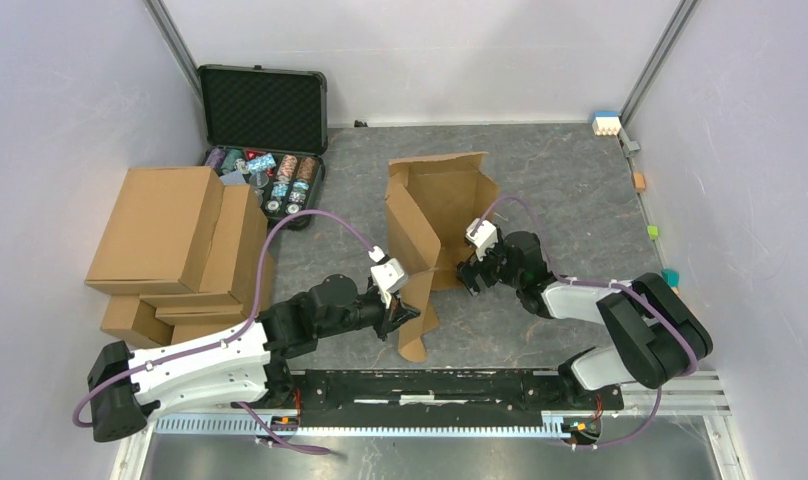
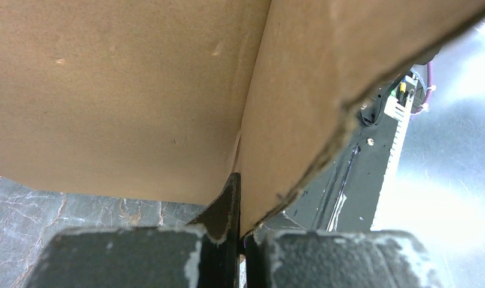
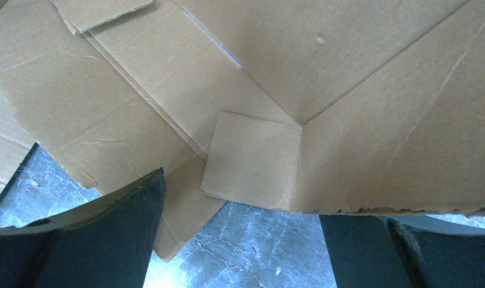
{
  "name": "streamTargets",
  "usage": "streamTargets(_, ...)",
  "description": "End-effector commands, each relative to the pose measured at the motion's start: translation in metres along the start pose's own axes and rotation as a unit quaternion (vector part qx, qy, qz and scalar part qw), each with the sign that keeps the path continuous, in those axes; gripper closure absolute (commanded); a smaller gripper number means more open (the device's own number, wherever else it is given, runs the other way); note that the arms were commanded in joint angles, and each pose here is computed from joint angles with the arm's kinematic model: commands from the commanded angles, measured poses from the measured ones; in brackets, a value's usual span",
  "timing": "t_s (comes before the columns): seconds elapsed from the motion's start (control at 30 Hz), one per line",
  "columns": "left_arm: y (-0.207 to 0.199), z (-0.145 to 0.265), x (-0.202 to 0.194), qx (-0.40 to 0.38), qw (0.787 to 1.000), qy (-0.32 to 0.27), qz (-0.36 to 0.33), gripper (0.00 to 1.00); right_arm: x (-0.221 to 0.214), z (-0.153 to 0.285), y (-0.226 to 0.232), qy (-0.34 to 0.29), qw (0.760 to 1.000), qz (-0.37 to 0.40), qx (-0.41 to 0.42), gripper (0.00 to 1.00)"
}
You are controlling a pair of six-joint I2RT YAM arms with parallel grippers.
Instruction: Fold the paper box
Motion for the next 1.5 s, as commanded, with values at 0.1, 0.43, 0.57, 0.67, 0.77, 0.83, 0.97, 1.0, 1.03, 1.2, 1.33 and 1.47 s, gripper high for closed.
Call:
streamTargets(0.1,-0.008,0.000,-0.005,-0.017,0.999,0.012,0.026,0.98,0.013,0.001,0.014,-0.026,0.999,0.003,0.032,0.02)
streamTargets(0.43,-0.008,-0.001,-0.002,-0.018,0.999,0.010,0.030,0.98,0.024,0.003,0.028,-0.058,0.992,-0.059,0.090,0.02)
streamTargets(0.57,-0.008,-0.002,-0.002,-0.017,0.999,0.010,0.030,0.98,0.026,0.005,0.030,-0.060,0.991,-0.059,0.101,0.02)
streamTargets(0.67,-0.008,-0.002,-0.002,-0.017,0.999,0.011,0.028,0.98,0.024,0.004,0.029,-0.053,0.992,-0.055,0.101,0.02)
streamTargets(0.77,-0.008,-0.003,-0.001,-0.018,0.999,0.010,0.028,0.98,0.025,0.002,0.026,-0.046,0.992,-0.055,0.099,0.02)
streamTargets(0.83,-0.009,-0.003,-0.001,-0.019,0.999,0.011,0.027,0.98,0.026,0.000,0.027,-0.037,0.991,-0.059,0.114,0.02)
streamTargets(0.97,-0.009,-0.003,-0.001,-0.020,0.999,0.013,0.028,0.98,0.024,-0.002,0.031,-0.029,0.989,-0.059,0.133,0.02)
streamTargets(1.0,-0.009,-0.003,-0.001,-0.020,0.999,0.013,0.028,0.98,0.024,-0.002,0.031,-0.028,0.988,-0.060,0.137,0.02)
streamTargets(1.03,-0.009,-0.003,-0.001,-0.020,0.999,0.013,0.027,0.98,0.024,-0.003,0.032,-0.027,0.988,-0.060,0.139,0.02)
streamTargets(1.2,-0.009,-0.004,-0.001,-0.022,0.999,0.015,0.026,0.98,0.023,-0.005,0.034,-0.021,0.986,-0.057,0.157,0.02)
streamTargets(1.33,-0.009,-0.005,-0.002,-0.022,0.999,0.015,0.025,0.98,0.026,-0.006,0.033,-0.024,0.986,-0.052,0.155,0.02)
streamTargets(1.47,-0.009,-0.005,-0.001,-0.021,0.999,0.015,0.023,0.98,0.032,-0.007,0.028,-0.036,0.987,-0.056,0.149,0.02)
Point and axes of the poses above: each gripper's point midway between its finger pads, its own z axis back along the fingers, its own y axis along the line the jaws close on, x = y × z, the point moved 3 cm from there along z, back along the fingers, and after that the axes turned 12 degrees about -z, right-handed, at the moved point
